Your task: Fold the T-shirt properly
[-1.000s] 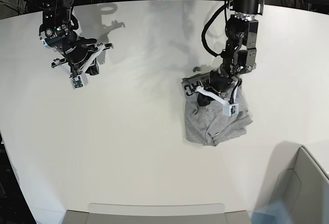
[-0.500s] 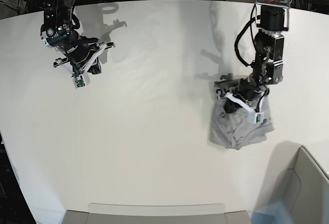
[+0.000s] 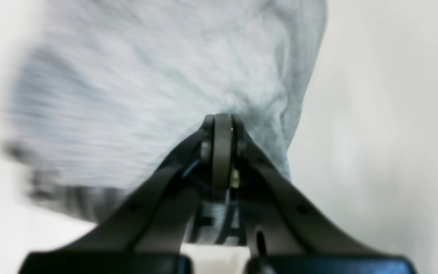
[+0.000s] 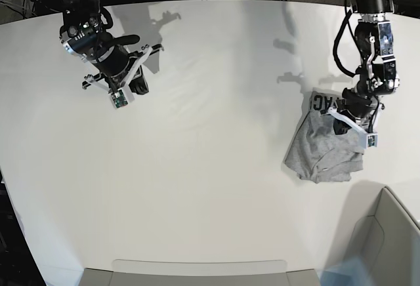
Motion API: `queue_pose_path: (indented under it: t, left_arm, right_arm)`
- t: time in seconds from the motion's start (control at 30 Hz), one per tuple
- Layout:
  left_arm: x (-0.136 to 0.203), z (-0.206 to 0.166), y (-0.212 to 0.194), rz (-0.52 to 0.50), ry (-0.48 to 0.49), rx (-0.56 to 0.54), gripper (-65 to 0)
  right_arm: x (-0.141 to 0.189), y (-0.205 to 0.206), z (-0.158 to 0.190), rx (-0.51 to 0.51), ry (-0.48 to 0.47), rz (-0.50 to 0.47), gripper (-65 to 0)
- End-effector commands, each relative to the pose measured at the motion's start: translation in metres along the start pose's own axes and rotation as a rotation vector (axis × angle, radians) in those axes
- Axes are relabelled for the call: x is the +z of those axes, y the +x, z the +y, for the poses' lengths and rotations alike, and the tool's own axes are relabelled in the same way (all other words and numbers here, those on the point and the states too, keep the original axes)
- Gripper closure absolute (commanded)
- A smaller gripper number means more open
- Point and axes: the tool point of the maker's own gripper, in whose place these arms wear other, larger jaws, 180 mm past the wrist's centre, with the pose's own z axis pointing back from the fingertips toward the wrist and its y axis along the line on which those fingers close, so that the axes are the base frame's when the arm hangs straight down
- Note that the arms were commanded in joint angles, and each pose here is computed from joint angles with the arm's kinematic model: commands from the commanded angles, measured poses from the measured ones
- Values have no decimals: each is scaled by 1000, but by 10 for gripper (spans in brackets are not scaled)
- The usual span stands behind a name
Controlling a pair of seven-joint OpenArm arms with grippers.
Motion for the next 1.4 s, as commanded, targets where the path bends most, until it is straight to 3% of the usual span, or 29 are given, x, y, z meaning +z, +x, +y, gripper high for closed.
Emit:
queue_pose_path:
  t: [0.0, 0.17, 0.33, 0.6, 0.73, 0.87, 1.07, 1.23, 1.37]
  left_arm:
    - [8, -11, 23, -69, -33, -29, 0]
    - [47, -25, 10, -90, -21, -58, 0]
    - [89, -36, -34, -30, 3, -54, 0]
    - [135, -10, -119, 146, 104, 42, 0]
    - [159, -6, -155, 216, 128, 47, 0]
    - [189, 0, -187, 262, 158, 46, 0]
    - [219, 4, -255, 406, 179, 63, 0]
    - [237, -3, -340, 524, 198, -33, 0]
    - [254, 0, -395, 593, 229, -32, 0]
  right_arm:
    - [7, 12, 2, 19, 2, -48, -5]
    - [14, -19, 15, -8, 27, 17, -5]
    - [25, -63, 33, -47, 61, 123, -5]
    - [61, -103, 72, -167, 114, 60, -5]
    - [84, -126, 89, -225, 128, 80, -5]
    - [109, -151, 84, -270, 73, 121, -5]
    - [126, -198, 91, -296, 80, 277, -5]
    - [131, -256, 103, -286, 86, 438, -5]
    - [123, -292, 111, -302, 92, 475, -5]
